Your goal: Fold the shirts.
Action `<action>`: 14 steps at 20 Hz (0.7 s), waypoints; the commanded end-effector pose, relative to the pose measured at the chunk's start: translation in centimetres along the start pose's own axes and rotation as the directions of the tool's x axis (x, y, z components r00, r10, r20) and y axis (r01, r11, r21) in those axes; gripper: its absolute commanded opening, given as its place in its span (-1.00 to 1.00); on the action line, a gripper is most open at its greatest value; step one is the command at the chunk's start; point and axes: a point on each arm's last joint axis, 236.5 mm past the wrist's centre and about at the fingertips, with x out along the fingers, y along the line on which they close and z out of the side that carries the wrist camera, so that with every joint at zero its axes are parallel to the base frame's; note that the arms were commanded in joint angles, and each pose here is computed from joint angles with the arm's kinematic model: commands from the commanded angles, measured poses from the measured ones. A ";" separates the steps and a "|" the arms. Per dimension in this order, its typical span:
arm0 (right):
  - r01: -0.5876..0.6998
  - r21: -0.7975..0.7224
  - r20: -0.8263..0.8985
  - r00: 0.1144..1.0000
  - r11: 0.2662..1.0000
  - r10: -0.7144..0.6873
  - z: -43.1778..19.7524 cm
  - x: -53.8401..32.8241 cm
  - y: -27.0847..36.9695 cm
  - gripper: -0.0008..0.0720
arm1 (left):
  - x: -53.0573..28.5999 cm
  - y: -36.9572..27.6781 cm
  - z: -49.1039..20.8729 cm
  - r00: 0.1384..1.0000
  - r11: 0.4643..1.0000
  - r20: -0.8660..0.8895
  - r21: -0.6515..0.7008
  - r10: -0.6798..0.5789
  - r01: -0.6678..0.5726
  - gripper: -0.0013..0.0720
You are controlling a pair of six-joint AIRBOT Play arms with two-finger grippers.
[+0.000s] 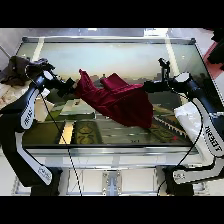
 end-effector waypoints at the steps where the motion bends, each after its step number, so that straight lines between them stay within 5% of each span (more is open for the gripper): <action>1: 0.002 -0.001 0.005 1.000 1.000 -0.002 0.1 0.0 0.0 -0.90 | 0.0 -0.3 -0.9 0.999 1.000 -0.040 0.019 -0.014 0.015 -0.75; 2: 0.002 -0.001 0.005 1.000 1.000 -0.002 0.1 0.0 0.0 -0.90 | 0.0 -0.6 -1.0 0.999 0.999 -0.044 0.028 -0.027 0.029 -0.91; 6: 0.025 -0.037 0.033 0.999 0.999 -0.023 1.0 -1.2 0.2 -0.90 | -3.8 -5.5 0.9 0.989 0.973 0.019 0.184 -0.143 0.138 -0.92; 10: 0.206 -0.179 0.164 0.970 0.962 -0.178 5.3 -9.5 1.7 -0.90 | -17.3 -14.0 2.3 0.942 0.809 0.156 0.565 -0.296 0.161 -0.92; 14: 0.437 -0.234 0.457 0.838 0.869 -0.298 9.7 -23.8 6.4 -0.91 | -33.3 -16.8 -0.3 0.860 0.675 0.367 0.737 -0.354 -0.037 -0.92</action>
